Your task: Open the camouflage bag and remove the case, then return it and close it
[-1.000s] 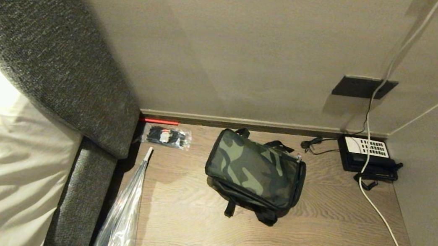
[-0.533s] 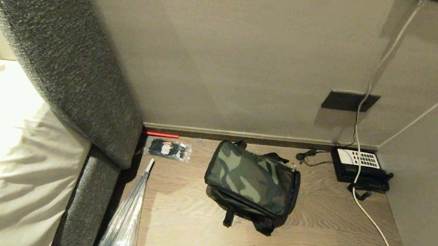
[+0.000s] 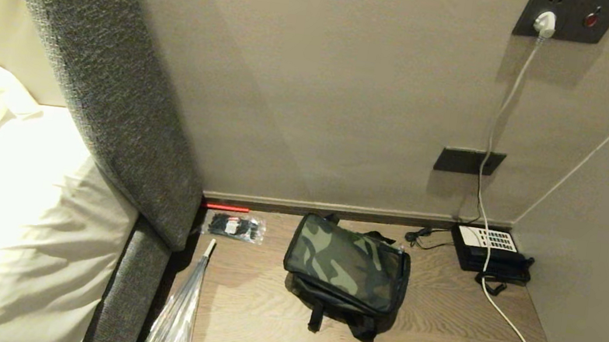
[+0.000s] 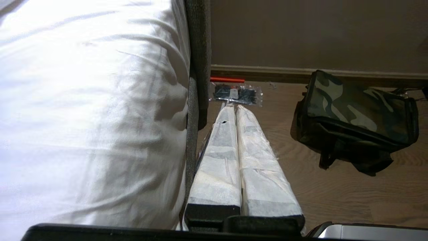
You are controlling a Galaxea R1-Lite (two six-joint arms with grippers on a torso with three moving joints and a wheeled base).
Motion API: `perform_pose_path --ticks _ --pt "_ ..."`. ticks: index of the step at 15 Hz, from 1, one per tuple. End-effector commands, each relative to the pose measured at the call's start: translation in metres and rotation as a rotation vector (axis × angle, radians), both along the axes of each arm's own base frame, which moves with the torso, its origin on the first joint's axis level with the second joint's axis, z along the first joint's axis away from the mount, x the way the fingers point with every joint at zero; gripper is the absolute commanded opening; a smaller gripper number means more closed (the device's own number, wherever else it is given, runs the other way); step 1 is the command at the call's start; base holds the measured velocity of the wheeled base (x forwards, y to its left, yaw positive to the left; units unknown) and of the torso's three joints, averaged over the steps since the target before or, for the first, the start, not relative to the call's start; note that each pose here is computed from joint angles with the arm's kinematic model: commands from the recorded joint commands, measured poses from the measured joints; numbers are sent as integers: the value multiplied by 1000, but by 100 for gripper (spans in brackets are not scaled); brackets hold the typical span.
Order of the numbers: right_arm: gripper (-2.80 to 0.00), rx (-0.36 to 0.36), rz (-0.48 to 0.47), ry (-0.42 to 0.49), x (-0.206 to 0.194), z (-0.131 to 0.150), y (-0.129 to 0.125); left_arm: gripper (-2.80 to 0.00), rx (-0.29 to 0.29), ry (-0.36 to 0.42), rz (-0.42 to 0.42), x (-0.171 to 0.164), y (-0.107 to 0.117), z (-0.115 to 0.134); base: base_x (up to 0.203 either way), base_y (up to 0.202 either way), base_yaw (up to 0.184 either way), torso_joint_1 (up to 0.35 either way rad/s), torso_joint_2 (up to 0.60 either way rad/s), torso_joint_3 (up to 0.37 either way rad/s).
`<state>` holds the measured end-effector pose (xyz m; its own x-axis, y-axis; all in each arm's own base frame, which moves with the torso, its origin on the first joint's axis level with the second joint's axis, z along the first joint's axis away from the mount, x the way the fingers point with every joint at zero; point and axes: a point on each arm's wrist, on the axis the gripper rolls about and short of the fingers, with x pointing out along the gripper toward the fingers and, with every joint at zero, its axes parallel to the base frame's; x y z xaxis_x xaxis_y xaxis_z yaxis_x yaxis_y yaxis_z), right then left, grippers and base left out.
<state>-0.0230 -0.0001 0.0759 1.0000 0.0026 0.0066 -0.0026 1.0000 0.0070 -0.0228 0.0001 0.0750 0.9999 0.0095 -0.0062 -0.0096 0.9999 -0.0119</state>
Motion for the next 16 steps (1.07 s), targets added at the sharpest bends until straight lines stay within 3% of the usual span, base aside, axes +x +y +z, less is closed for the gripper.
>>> perform_pose_path --ticks 1,16 --pt "-280 1 1 -27 -2 -2 0 -280 0 -2 1 0 0 0 0 0 0 2 6 203" --pt "-280 -1 0 -27 -2 -2 0 -280 -1 -4 -2 0 0 0 0 0 0 2 2 199"
